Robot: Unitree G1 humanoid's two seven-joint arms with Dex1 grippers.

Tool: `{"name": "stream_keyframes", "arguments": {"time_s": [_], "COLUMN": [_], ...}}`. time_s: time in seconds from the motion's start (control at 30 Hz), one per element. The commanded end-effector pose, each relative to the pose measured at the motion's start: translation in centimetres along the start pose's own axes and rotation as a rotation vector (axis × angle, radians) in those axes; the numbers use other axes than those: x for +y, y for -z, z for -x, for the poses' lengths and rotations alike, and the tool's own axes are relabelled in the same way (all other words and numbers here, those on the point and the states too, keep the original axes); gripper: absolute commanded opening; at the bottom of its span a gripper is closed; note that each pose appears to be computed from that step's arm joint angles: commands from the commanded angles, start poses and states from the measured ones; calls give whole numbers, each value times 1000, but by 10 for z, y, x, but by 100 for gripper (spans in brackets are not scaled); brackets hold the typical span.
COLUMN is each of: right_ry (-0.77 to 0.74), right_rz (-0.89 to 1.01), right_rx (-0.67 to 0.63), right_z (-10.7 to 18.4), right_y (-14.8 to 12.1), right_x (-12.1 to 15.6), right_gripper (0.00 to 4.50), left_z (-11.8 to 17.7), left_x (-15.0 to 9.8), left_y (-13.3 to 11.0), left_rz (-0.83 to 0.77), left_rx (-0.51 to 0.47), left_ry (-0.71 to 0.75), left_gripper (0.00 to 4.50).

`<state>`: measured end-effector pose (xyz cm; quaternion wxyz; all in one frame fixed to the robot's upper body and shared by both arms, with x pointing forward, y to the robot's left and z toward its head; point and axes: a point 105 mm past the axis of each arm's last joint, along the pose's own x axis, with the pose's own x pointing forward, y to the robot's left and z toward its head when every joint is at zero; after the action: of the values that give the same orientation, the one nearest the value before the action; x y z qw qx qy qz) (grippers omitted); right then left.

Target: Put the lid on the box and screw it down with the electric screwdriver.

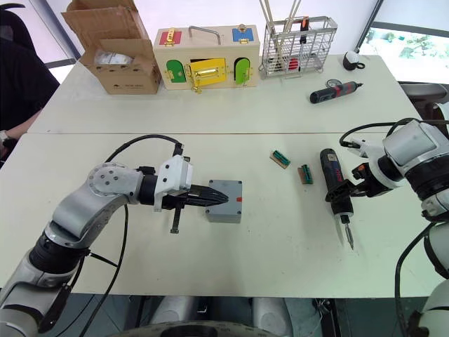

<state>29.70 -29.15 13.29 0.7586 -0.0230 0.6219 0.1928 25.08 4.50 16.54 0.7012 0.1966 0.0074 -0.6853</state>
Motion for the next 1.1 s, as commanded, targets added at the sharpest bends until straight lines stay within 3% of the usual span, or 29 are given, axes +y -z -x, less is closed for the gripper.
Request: {"name": "stream_keyframes", "arguments": {"time_s": [0.03,0.07,0.17,0.2,0.4,0.63,0.9,0.97,1.1], "right_ry": [19,37,102,111,152,130,82,96,47], "right_rz": [17,21,57,70,137,155,155,137,40], "right_rx": [41,48,58,63,113,140,113,52,-220], "right_z": [-8,-12,-22,-24,-29,-31,-31,-20,29], "right_y": [8,8,9,9,24,37,34,23,-21], "right_x": [2,1,-4,-5,-11,-12,-4,-7,1], "right_gripper": [448,448,379,338,190,186,186,186,186], "left_z": [-4,-6,-9,-9,-11,-12,-9,-9,-3], "left_x": [0,0,-2,-2,-1,2,7,11,17], "left_y": [-6,-6,-7,-7,-4,-2,2,4,5], "left_rz": [-27,-25,-14,-11,0,3,8,11,15], "left_rx": [-18,-22,-35,-36,-42,-44,-39,-35,-27], "left_ry": [7,8,13,14,1,-11,-14,-17,-16], "left_gripper": [0,0,0,0,0,0,0,0,0]}}
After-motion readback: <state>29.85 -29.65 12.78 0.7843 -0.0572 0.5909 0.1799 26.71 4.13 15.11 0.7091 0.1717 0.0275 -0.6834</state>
